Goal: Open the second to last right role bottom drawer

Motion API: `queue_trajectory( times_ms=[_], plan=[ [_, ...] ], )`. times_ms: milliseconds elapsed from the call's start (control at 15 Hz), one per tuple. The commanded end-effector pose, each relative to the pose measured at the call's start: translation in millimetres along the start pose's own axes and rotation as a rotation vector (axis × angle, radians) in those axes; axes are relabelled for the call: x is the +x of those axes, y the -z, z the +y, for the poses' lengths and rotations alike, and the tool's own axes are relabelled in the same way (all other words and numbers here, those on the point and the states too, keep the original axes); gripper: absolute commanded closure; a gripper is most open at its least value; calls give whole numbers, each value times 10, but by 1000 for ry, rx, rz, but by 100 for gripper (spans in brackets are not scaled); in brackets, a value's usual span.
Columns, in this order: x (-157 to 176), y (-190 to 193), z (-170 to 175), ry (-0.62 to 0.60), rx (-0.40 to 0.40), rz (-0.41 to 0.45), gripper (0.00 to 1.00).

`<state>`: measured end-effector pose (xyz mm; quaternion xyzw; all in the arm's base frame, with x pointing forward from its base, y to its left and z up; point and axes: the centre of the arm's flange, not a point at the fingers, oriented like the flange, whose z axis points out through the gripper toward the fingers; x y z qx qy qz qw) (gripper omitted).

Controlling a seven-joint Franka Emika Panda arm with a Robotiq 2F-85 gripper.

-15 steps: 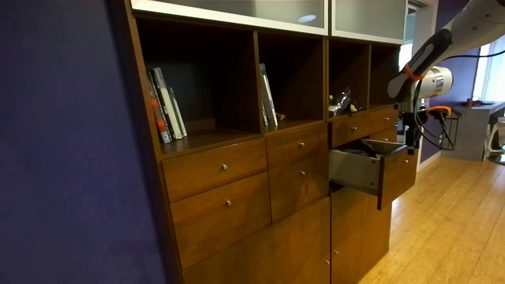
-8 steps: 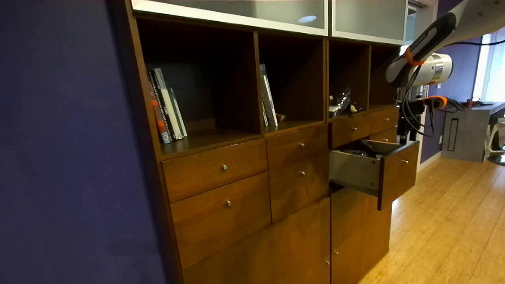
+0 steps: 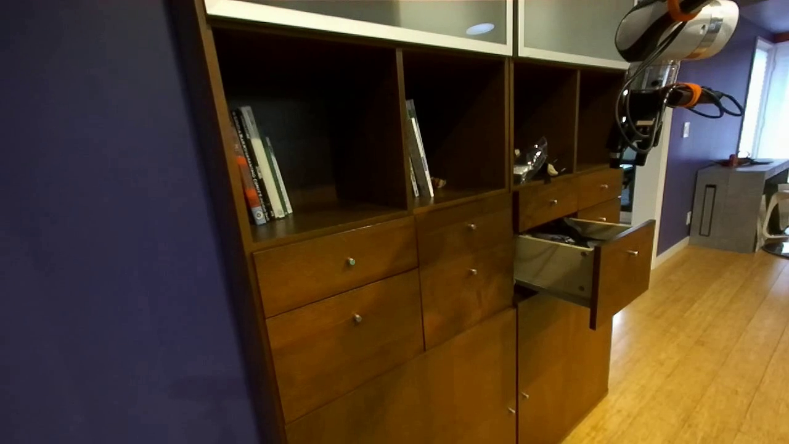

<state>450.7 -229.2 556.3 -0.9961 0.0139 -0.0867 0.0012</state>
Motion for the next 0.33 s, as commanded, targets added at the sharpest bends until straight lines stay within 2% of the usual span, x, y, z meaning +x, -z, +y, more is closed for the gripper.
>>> queue_trajectory(
  times_ms=[0, 133, 267],
  plan=[
    [-39, 148, -67, -3, 1, 18, 0],
    [-71, 266, -104, 0, -1, 38, 0],
    [-59, 193, -74, -5, 2, 25, 0]
  ],
)
